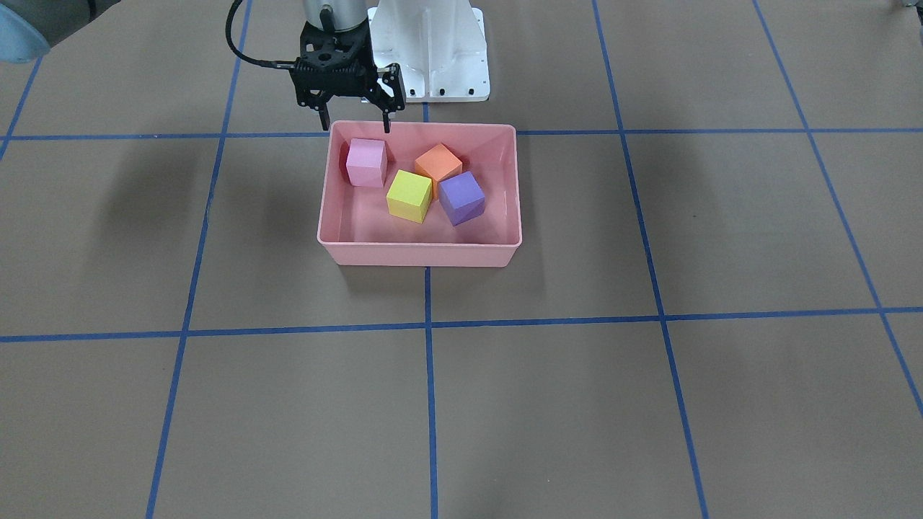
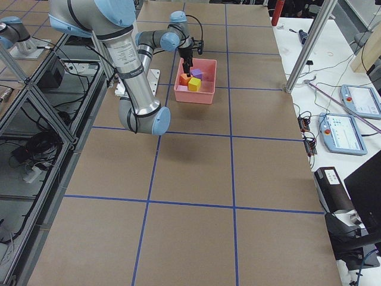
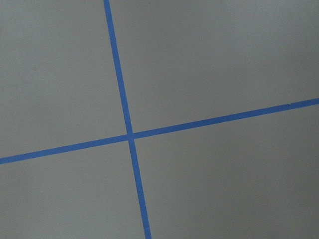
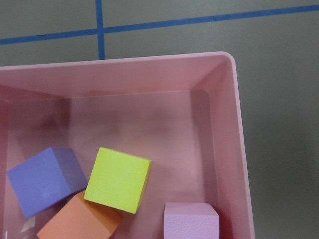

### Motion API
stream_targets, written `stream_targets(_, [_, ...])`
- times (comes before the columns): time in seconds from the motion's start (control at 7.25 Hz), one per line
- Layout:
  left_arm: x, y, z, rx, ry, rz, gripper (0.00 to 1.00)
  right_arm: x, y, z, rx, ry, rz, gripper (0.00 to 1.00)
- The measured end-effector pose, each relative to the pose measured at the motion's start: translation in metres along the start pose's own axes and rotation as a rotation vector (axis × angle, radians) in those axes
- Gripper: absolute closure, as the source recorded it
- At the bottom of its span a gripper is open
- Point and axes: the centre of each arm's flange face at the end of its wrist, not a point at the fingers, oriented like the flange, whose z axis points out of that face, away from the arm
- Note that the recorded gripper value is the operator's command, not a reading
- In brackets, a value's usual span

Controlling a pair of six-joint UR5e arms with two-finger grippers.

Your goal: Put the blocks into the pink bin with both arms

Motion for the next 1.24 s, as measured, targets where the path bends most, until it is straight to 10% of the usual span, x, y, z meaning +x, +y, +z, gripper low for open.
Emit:
stream_targets(0.55, [-0.021, 0.024, 0.009, -0.032, -0.002, -0.050, 0.00, 0.133, -0.162, -0.054, -0.051, -0.023, -0.147, 0.00])
stream_targets(1.24, [-0.068, 0.078, -0.001, -0.025, -0.001, -0.046, 0.00, 0.395, -0.302, -0.045, -0.140, 0.065, -0.388, 0.00])
